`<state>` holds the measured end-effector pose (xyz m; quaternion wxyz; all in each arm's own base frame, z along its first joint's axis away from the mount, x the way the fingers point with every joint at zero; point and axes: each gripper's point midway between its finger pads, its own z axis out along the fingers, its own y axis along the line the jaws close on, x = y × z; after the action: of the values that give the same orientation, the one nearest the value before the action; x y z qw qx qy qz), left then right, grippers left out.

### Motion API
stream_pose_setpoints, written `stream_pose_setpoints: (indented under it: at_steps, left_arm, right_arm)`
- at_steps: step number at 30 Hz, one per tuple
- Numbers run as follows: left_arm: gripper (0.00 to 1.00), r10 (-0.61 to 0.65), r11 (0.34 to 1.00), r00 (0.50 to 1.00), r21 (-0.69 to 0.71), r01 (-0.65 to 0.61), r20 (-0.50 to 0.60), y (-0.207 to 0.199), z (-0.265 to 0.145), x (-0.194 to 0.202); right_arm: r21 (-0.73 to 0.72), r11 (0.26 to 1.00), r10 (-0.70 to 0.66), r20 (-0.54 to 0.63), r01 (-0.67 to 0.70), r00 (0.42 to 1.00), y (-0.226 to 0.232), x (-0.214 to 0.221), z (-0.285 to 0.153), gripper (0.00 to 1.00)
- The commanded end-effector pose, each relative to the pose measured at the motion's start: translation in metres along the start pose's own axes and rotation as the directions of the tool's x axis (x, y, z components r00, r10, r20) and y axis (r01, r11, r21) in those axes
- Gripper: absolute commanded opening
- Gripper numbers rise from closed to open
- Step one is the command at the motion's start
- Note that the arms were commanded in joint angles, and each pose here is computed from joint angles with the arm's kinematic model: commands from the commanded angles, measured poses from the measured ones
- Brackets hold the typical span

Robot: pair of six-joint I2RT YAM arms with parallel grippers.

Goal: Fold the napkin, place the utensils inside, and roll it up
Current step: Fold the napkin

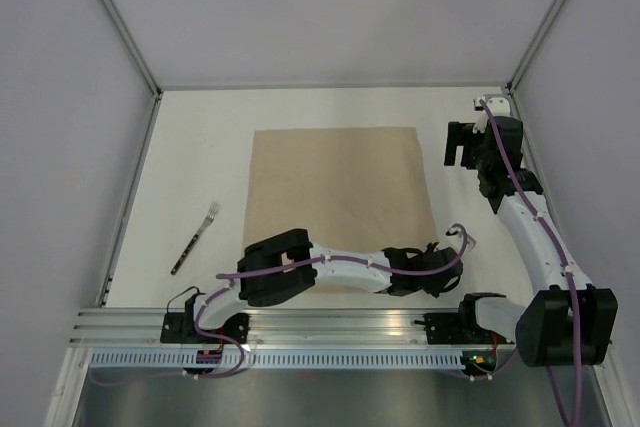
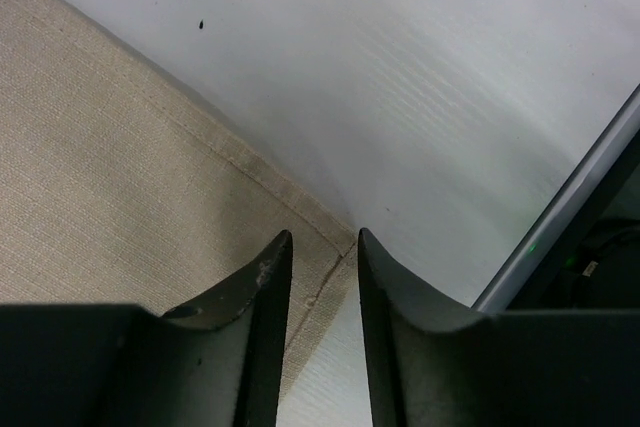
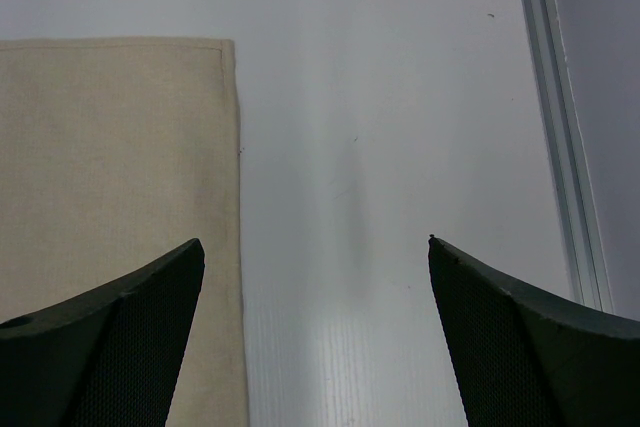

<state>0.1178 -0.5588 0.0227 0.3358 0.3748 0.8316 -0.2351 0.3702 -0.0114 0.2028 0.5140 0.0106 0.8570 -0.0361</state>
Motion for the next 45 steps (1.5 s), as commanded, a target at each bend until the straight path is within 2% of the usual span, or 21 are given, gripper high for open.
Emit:
stream_pose_setpoints:
  at_steps: [1,8,25,30,38,43,45]
  left_arm:
    - [0.40,0.009,1.000,0.999,0.026,-0.010,0.037,-0.009,-0.014,-0.018]
    - [0.43,0.058,0.998,0.997,0.035,-0.060,0.045,-0.020,-0.018,-0.017]
    - [0.42,0.145,0.989,0.988,-0.030,-0.147,-0.046,-0.009,0.000,0.027]
    - [0.37,0.164,0.985,0.984,-0.050,-0.168,-0.068,-0.003,0.006,0.038]
    - [0.16,0.168,0.983,0.983,-0.059,-0.172,-0.077,-0.001,0.012,0.044]
    - [0.02,0.166,0.985,0.986,-0.035,-0.167,-0.027,-0.009,-0.002,0.018]
    - [0.02,0.159,0.987,0.987,-0.006,-0.159,-0.004,-0.016,-0.008,0.008]
  right_arm:
    - [0.018,1.000,-0.005,0.029,0.005,1.000,-0.004,-0.015,-0.003,0.98]
    - [0.018,1.000,-0.006,0.028,0.006,1.000,-0.004,-0.015,-0.002,0.98]
    - [0.018,1.000,-0.011,0.026,0.011,1.000,-0.005,-0.015,-0.002,0.98]
    - [0.018,1.000,-0.011,0.026,0.011,1.000,-0.005,-0.015,-0.003,0.98]
    - [0.016,1.000,-0.015,0.028,0.014,1.000,-0.004,-0.015,-0.003,0.98]
    - [0.019,1.000,-0.014,0.029,0.013,0.999,-0.005,-0.015,-0.003,0.98]
    - [0.021,1.000,-0.014,0.029,0.013,0.999,-0.005,-0.015,-0.003,0.98]
